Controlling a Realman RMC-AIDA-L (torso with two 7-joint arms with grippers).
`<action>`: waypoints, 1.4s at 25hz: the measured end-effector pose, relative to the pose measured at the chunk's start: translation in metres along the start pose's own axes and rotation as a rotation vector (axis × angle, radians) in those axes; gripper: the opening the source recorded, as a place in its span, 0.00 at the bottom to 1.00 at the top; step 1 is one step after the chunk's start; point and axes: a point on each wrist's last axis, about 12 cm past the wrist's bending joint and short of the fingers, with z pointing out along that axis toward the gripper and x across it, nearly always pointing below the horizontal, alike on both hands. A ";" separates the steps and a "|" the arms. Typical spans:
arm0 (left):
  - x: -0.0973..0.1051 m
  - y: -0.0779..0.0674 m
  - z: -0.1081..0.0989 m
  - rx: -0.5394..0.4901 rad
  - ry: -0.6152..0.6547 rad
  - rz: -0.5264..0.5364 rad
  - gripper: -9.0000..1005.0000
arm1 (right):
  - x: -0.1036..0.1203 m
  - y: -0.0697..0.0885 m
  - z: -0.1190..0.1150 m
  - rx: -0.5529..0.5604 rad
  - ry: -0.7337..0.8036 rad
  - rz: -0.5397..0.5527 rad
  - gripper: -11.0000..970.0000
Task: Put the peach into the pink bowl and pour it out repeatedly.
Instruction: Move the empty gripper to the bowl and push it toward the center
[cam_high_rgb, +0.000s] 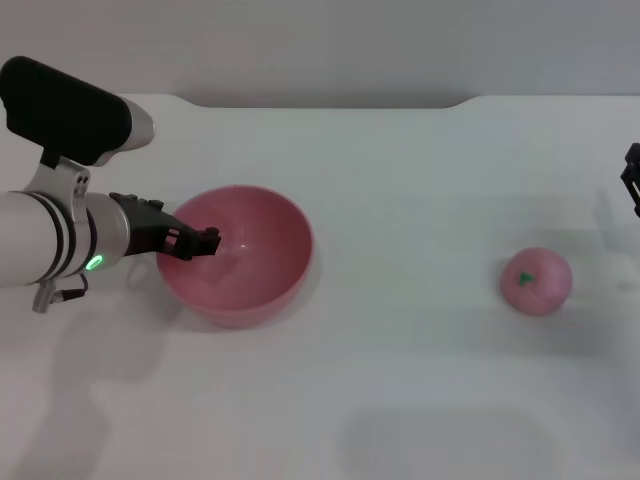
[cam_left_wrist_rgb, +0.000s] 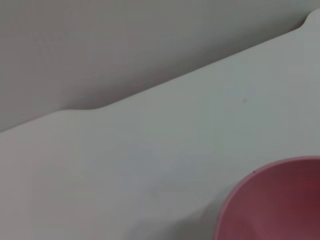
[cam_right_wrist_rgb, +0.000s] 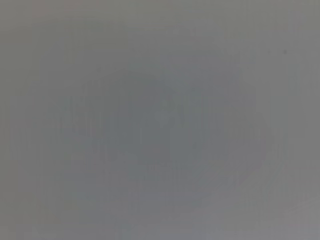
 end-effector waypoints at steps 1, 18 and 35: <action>0.001 0.000 0.001 0.001 0.005 -0.002 0.79 | 0.000 0.000 0.000 0.000 0.000 0.000 0.68; 0.001 -0.008 0.012 0.007 0.031 0.054 0.55 | 0.000 0.000 0.001 -0.002 0.000 -0.001 0.68; 0.001 -0.003 0.013 -0.022 0.041 0.051 0.13 | 0.001 0.001 0.000 -0.002 0.004 0.001 0.68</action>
